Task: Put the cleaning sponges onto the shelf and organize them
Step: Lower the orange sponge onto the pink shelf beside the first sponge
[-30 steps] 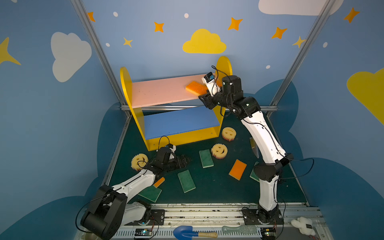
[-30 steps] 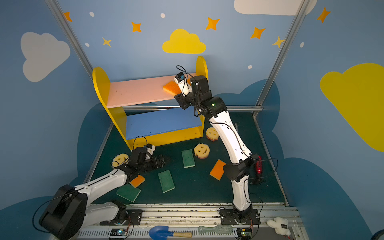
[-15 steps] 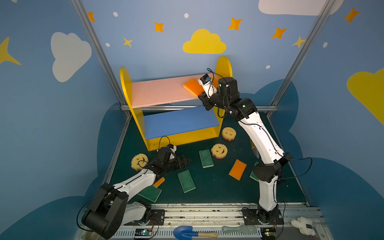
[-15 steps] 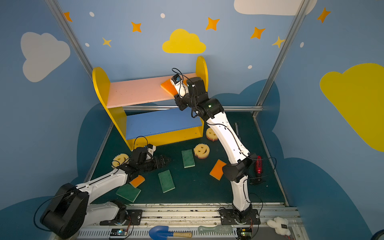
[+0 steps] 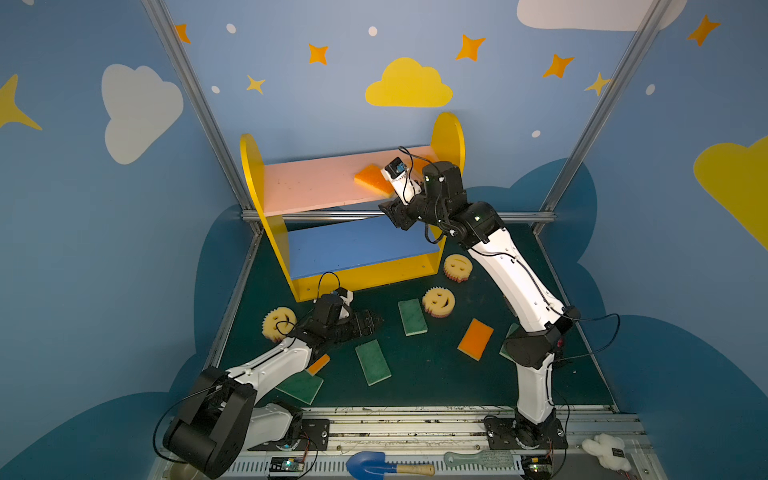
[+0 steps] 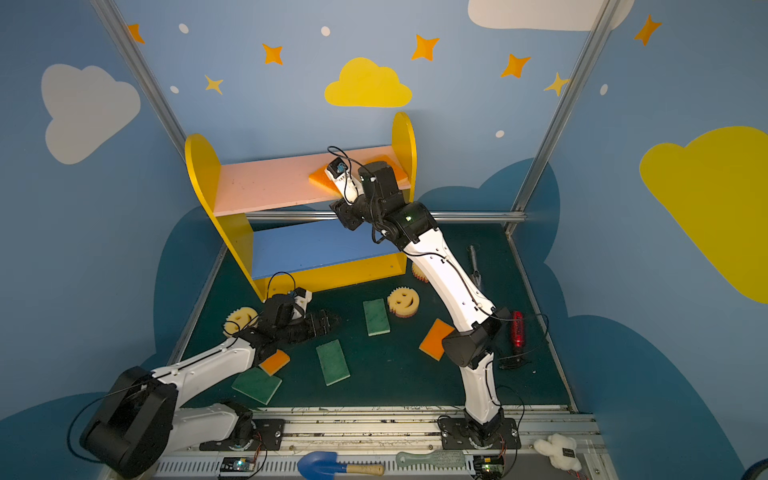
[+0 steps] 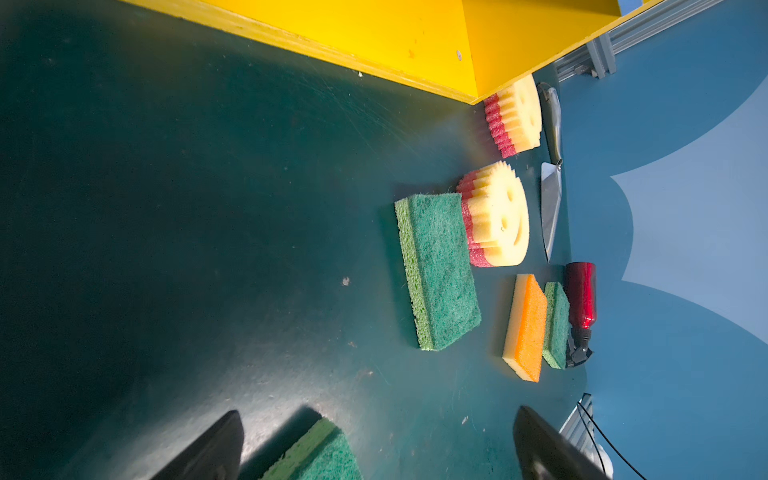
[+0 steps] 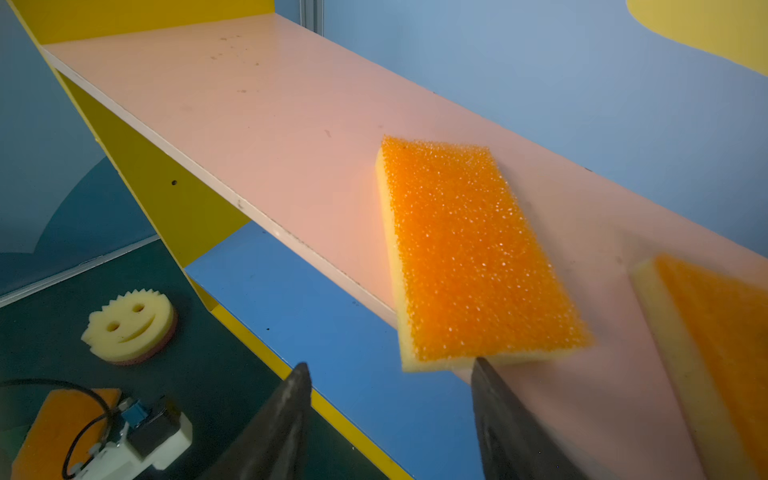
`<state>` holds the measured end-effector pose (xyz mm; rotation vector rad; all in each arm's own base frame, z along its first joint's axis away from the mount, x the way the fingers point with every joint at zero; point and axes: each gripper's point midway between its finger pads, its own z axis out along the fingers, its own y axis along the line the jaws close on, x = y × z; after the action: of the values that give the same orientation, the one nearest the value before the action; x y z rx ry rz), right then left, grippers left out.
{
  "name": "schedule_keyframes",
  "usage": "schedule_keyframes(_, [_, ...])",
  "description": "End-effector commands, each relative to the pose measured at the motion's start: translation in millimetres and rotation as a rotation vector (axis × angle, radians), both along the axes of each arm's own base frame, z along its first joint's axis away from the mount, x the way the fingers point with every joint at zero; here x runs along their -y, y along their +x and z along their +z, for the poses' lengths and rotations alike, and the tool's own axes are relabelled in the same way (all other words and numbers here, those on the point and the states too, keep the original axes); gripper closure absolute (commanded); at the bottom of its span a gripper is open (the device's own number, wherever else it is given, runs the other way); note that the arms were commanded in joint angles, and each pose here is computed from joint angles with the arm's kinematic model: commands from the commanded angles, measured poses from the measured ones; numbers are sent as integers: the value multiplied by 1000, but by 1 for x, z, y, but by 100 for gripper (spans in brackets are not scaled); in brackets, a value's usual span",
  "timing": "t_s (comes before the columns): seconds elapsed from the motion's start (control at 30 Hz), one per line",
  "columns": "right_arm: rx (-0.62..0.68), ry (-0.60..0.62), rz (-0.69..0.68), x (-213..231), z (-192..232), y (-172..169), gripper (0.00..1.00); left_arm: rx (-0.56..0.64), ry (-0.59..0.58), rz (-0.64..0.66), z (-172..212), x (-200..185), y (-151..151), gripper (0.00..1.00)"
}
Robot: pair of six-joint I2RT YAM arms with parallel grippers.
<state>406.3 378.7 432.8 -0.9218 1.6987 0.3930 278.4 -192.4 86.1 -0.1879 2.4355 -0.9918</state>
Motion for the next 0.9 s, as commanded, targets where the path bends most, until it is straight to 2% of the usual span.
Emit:
schedule_keyframes(0.0, [66,23,6,12,31,-14,36,26,-16,-11,8,2,1,1])
schedule_keyframes(0.17, [154,-55,34,16,35,-16,31,25,-16,-12,8,2,1,0])
schedule_keyframes(0.23, [208,-101,72,15,35,-20,28,24,-16,-12,7,2,1,1])
schedule_keyframes(0.37, [333,-226,163,11,25,-26,27,25,-16,-13,7,2,1,1])
schedule_keyframes(0.53, [408,-331,167,12,16,-18,34,20,-15,-13,5,3,2,0])
schedule_keyframes(0.67, [489,-346,165,7,20,-14,43,18,-12,-18,5,4,3,1])
schedule_keyframes(0.87, [610,-398,150,-1,16,-8,50,15,0,-13,3,2,4,1])
